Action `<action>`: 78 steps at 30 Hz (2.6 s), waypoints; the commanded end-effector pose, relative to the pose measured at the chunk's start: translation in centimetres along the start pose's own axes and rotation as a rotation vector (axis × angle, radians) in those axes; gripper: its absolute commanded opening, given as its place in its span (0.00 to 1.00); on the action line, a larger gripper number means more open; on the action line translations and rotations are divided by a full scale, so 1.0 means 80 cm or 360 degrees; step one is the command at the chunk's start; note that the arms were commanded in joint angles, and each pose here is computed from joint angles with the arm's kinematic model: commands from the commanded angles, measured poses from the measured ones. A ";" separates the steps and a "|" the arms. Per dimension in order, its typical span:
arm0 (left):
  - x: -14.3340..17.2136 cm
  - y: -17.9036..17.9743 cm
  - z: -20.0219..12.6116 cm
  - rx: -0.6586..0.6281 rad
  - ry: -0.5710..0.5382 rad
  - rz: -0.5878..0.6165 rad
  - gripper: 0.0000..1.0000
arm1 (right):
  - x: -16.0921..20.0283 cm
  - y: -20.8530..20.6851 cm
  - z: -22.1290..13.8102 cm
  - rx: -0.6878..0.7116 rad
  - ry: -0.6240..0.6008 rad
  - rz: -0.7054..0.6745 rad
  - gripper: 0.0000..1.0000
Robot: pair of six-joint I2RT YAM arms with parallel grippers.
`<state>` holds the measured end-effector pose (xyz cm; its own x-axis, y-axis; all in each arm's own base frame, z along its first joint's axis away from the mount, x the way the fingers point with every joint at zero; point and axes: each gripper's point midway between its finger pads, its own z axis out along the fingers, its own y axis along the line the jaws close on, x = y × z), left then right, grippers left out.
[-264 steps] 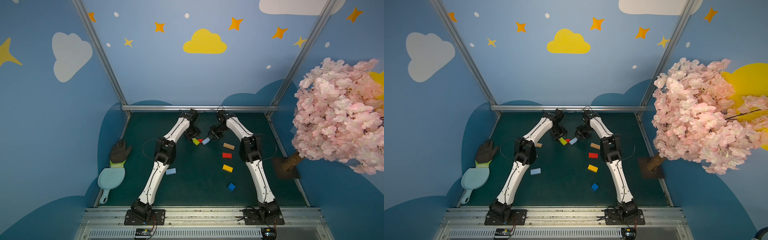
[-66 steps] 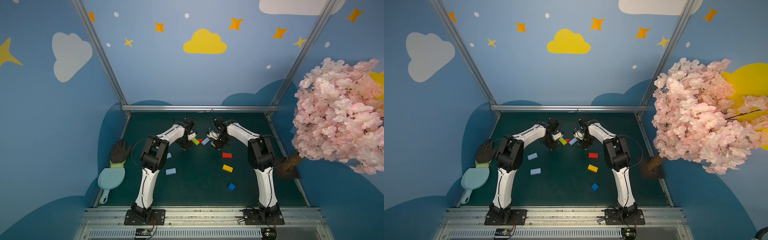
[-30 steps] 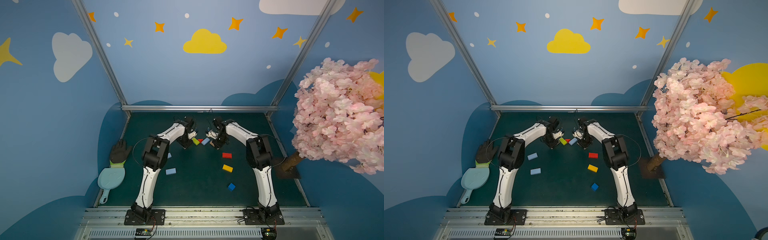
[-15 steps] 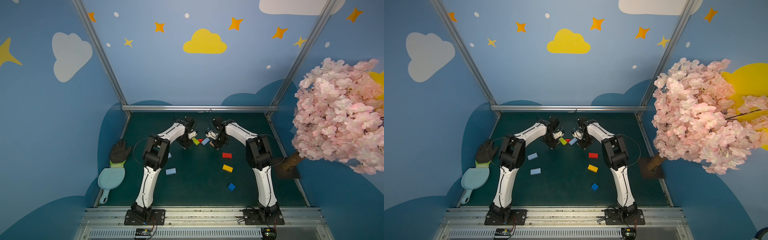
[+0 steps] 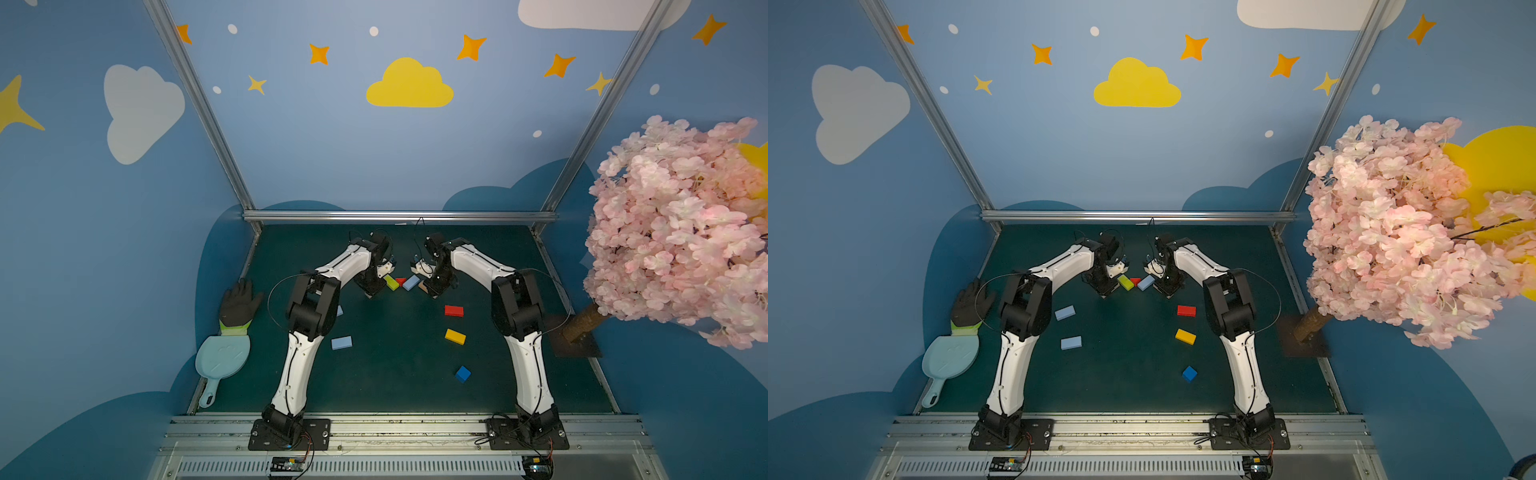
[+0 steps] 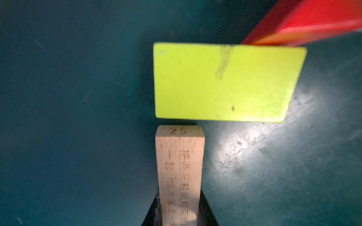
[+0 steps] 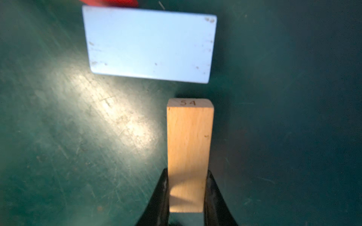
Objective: Assemble a heart with building blocks
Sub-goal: Assemble the building block at the center of the board.
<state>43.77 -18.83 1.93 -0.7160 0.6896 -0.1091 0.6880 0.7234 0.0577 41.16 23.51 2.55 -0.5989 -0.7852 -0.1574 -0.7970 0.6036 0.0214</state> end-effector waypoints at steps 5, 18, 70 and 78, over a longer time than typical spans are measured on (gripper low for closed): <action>-0.007 0.003 0.024 0.0019 -0.0001 -0.0020 0.12 | -0.002 0.008 0.005 -0.0044 0.0012 -0.0010 0.00; -0.003 0.001 0.026 0.0034 0.0009 -0.0016 0.12 | 0.000 0.009 0.008 -0.0054 0.0022 -0.0014 0.00; 0.011 0.002 0.021 0.0003 0.0054 -0.0003 0.57 | 0.002 0.013 0.024 -0.0127 0.0085 0.0051 0.97; 0.011 0.011 -0.020 -0.0053 -0.0058 -0.0082 0.72 | -0.002 -0.001 -0.019 -0.0082 -0.0030 0.0089 0.97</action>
<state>44.59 -18.11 2.29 -0.7284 0.6679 -0.1526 0.6621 0.7435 0.0938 41.11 24.61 2.56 -0.6196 -0.7685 -0.1596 -0.7840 0.6156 0.0798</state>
